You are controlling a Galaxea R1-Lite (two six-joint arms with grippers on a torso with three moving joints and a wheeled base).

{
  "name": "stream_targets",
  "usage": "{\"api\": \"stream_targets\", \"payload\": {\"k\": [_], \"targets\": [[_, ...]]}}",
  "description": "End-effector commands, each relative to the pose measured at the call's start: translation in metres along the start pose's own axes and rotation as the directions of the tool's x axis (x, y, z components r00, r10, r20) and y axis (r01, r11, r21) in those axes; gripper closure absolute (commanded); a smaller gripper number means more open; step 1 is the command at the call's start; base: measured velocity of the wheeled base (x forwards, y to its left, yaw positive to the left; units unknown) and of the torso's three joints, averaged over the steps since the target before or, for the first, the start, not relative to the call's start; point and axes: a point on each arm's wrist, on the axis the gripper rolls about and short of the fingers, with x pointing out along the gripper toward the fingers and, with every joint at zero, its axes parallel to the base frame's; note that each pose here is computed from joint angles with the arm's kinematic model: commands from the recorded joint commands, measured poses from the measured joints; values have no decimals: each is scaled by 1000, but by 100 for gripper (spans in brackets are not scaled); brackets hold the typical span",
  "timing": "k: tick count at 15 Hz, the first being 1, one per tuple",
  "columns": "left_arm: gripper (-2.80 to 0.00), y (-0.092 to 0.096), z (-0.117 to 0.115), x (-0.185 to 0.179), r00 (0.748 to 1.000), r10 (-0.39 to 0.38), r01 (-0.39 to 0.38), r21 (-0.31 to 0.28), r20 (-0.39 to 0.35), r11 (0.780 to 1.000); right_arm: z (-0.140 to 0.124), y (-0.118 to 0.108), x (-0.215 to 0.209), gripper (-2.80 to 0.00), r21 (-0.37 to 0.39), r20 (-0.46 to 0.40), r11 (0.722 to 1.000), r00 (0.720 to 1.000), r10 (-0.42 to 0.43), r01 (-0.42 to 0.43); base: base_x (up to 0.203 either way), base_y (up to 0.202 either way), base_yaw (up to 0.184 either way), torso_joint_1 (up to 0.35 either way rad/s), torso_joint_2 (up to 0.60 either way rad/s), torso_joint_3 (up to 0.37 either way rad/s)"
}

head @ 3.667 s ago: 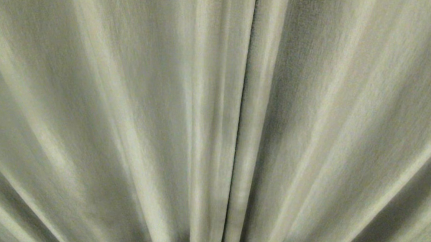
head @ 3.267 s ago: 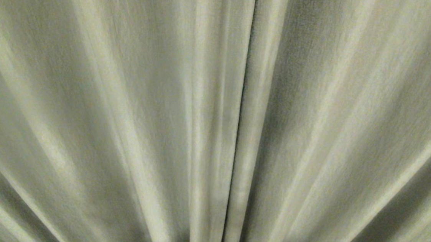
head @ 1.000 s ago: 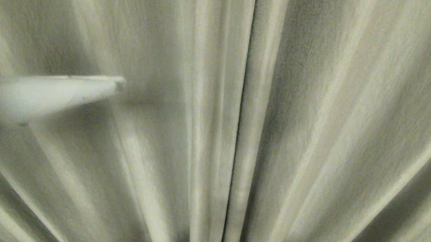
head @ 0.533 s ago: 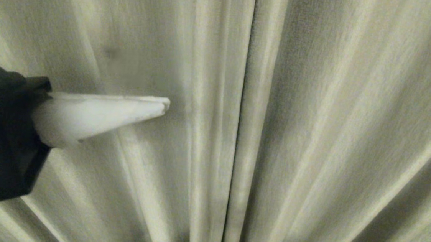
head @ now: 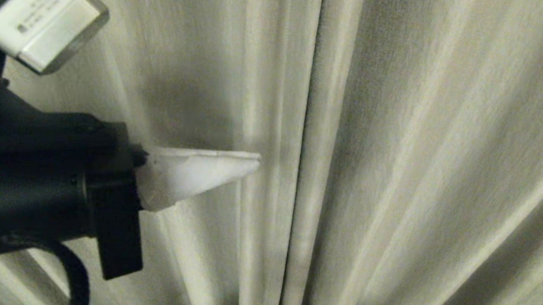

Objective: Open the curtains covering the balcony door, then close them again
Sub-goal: Pull the outer curtains open on both sides

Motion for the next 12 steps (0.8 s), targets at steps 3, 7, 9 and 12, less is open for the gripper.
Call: {"api": "stream_targets", "payload": {"k": [3,7,9,12], "targets": [[-280,-1,-1,9,1000,10,-10,-3,-16,1000,0,0,0,0,0,0,1000,1000,1,-1,0,0,0,0,0,0],[-280,0,0,8,997,79,-79,0,2,997,0,0,0,0,0,1,1000,1000,1,-1,0,0,0,0,0,0],[-280,2,2,7,987,162,-162,2,22,987,0,0,0,0,0,0,1000,1000,0,0,0,0,0,0,0,0],[-280,4,4,15,978,205,-206,3,25,979,0,0,0,0,0,0,1000,1000,0,0,0,0,0,0,0,0]]}}
